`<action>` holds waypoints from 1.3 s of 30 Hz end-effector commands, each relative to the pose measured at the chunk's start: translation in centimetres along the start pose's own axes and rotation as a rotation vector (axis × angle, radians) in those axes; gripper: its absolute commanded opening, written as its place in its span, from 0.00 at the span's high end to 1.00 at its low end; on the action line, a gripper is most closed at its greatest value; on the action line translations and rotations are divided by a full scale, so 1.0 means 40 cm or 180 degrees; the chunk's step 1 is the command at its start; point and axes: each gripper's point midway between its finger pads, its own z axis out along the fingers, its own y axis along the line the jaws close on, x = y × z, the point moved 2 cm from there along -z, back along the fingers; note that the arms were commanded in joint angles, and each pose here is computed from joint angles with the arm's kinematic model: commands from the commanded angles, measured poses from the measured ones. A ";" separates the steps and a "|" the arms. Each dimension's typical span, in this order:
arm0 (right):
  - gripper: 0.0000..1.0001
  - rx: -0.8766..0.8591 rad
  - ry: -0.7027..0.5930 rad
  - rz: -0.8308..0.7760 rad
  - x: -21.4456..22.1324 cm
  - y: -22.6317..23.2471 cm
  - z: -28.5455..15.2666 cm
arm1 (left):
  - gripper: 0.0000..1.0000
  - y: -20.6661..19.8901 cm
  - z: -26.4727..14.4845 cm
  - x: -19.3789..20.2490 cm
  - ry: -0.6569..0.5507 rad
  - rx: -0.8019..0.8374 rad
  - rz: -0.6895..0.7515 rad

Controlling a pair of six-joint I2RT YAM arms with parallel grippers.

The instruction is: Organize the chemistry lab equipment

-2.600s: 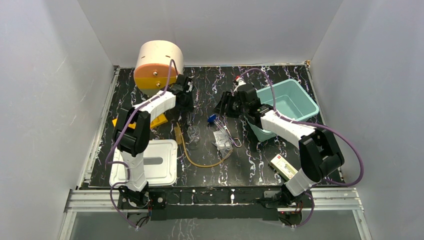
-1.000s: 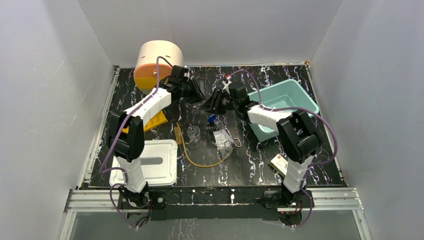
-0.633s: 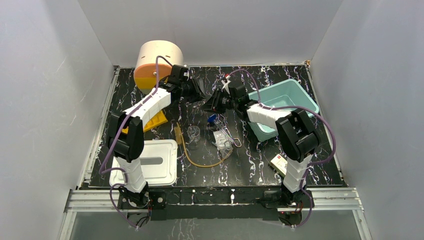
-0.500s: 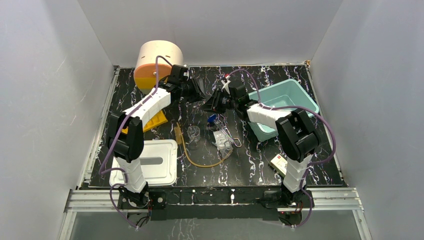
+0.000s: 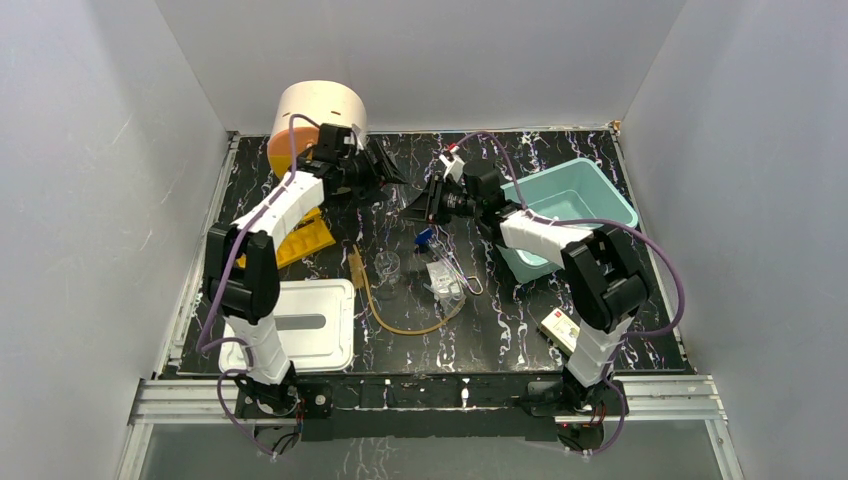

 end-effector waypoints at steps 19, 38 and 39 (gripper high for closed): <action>0.77 -0.0646 -0.0136 -0.1016 -0.041 0.167 -0.094 | 0.39 -0.190 -0.255 -0.095 -0.0003 0.1224 -0.0099; 0.77 -0.0601 -0.0025 -0.1260 -0.031 0.144 -0.084 | 0.65 -0.187 -0.262 -0.114 -0.0107 0.1196 0.0137; 0.77 -0.0593 -0.0020 -0.1277 -0.033 0.143 -0.083 | 0.66 -0.187 -0.263 -0.111 -0.0091 0.1208 0.0136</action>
